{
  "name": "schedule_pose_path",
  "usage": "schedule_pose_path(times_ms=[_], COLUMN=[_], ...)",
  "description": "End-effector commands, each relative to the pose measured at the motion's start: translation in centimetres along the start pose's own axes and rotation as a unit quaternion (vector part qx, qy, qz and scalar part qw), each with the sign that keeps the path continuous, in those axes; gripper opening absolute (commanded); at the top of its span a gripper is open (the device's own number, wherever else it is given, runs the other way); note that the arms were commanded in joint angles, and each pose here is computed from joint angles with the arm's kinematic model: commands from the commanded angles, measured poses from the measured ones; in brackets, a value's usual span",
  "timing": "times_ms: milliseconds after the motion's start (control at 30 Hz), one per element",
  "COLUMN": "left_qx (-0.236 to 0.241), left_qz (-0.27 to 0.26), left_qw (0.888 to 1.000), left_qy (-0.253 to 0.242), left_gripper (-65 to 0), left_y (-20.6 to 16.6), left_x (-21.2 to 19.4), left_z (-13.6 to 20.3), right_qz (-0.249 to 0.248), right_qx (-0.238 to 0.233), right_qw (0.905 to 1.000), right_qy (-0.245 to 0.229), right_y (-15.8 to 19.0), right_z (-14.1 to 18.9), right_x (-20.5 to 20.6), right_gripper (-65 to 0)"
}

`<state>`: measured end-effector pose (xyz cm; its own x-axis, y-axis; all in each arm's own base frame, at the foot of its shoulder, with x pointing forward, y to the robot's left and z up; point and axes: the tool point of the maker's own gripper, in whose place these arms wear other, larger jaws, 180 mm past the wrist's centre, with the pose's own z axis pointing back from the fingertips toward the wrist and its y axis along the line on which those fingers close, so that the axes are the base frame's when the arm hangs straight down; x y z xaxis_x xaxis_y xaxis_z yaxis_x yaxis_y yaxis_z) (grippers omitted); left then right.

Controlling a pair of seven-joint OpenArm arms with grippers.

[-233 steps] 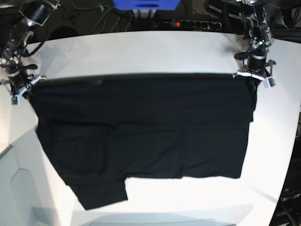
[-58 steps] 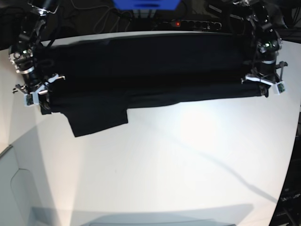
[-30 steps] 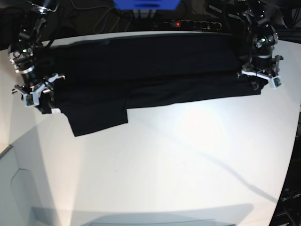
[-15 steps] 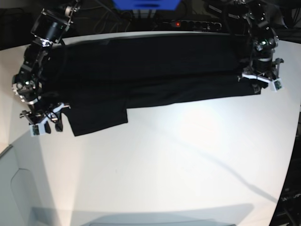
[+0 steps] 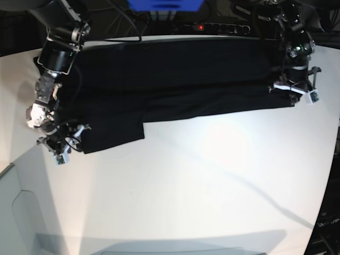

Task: Fold the T-shirt properly
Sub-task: 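Grasp the hanging sleeve with the right gripper and tuck it in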

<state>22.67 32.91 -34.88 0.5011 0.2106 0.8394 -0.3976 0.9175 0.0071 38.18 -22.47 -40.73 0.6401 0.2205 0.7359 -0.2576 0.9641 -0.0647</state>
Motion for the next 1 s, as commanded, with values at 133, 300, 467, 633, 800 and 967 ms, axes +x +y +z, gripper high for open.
schedule_pose_path(times_ms=[133, 300, 467, 633, 800, 967], left_qx=[0.002, 0.002, 0.002, 0.002, 0.003, 0.003], left_qz=[-0.005, -0.005, -0.005, -0.005, -0.006, -0.008], left_qw=[0.999, 0.999, 0.999, 0.999, 0.999, 0.999], left_qy=[-0.034, -0.035, -0.036, -0.036, -0.034, -0.037], left_gripper=[-65.0, -65.0, -65.0, -65.0, -65.0, -65.0], left_y=[0.2, 0.1, 0.2, 0.2, 0.2, 0.2], left_x=[2.1, 2.2, 2.3, 2.3, 2.1, 2.4], left_z=[0.4, 0.4, 0.4, 0.4, 0.4, 0.6], right_qz=[0.005, 0.000, 0.008, 0.030, 0.066, 0.128], right_qx=[-0.005, 0.001, 0.016, 0.031, 0.004, -0.032], right_qw=[1.0000, 1.0000, 0.9998, 0.9990, 0.9975, 0.9883], right_qy=[-0.005, 0.003, 0.005, 0.011, -0.025, -0.077], right_y=[-0.7, 0.1, 1.5, 2.8, 2.2, 2.9], right_z=[0.7, 0.7, 0.2, -0.2, 2.4, 7.7], right_x=[-0.6, -1.6, -1.6, -1.4, 0.5, 2.9], right_gripper=[-37.3, -37.6, -42.1, -65.0, -65.0, -65.0])
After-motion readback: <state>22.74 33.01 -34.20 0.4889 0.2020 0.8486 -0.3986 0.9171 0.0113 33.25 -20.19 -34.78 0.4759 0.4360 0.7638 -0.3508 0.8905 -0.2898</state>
